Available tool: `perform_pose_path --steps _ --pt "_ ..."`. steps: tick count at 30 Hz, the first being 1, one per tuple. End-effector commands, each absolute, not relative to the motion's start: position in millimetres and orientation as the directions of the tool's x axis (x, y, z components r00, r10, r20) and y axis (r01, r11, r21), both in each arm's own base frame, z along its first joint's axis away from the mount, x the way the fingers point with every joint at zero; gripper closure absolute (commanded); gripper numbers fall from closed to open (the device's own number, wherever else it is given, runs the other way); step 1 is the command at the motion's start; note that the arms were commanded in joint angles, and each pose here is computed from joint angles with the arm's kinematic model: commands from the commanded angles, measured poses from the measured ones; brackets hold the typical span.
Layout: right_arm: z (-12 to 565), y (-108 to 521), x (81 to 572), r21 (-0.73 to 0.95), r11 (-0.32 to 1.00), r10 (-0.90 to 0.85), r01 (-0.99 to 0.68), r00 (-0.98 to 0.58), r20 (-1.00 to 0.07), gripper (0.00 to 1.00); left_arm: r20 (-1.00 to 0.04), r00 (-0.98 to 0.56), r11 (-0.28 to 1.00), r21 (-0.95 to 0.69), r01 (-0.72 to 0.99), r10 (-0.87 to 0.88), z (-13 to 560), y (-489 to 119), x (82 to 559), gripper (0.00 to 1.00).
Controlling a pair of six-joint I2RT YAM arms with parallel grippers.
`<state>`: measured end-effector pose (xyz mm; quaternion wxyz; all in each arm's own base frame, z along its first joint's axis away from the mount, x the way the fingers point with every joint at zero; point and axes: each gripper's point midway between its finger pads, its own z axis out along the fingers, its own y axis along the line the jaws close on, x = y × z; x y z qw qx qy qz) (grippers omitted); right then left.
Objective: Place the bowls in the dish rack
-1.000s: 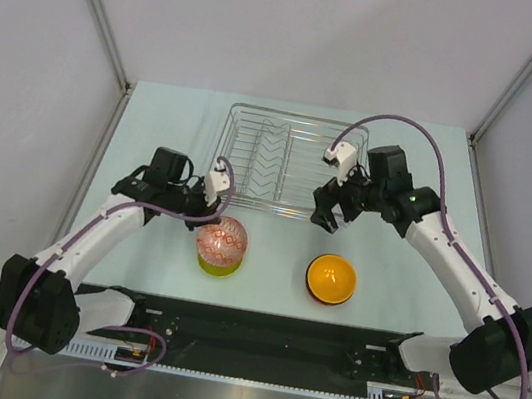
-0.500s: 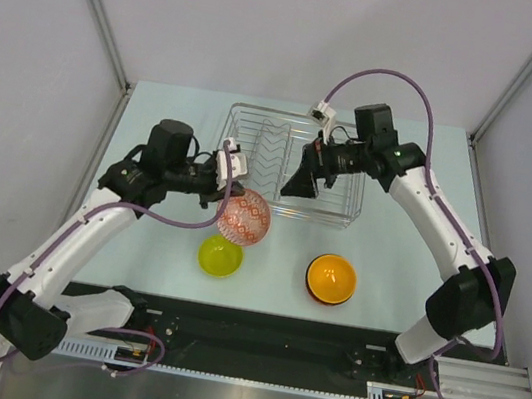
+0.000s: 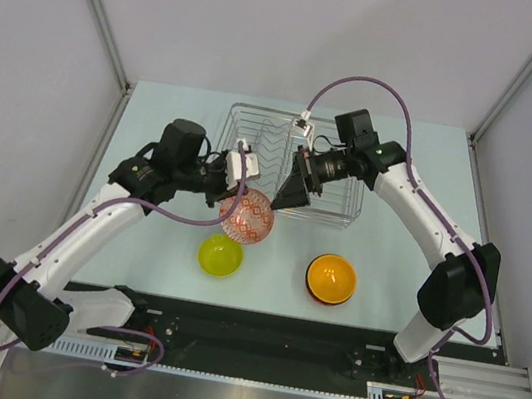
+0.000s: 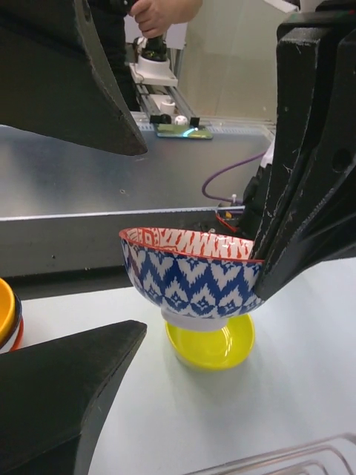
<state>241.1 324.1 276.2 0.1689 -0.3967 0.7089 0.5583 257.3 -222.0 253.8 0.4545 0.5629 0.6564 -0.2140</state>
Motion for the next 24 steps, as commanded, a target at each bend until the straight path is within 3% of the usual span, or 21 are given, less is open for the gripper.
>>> perform_pose_path --steps 1,21,24 --pt "288 328 231 0.691 -0.009 -0.37 -0.723 -0.64 -0.674 0.0 -0.88 0.139 0.277 0.288 0.917 0.454 301 -236 261 1.0" --pt "269 348 229 0.777 -0.069 -0.411 -0.626 -0.692 -0.593 0.01 -0.91 0.161 0.257 0.272 0.927 0.383 322 -244 251 1.0" --pt "269 348 227 0.79 -0.078 -0.411 -0.608 -0.702 -0.581 0.08 -0.91 0.16 0.255 0.271 0.928 0.383 321 -244 251 1.0"
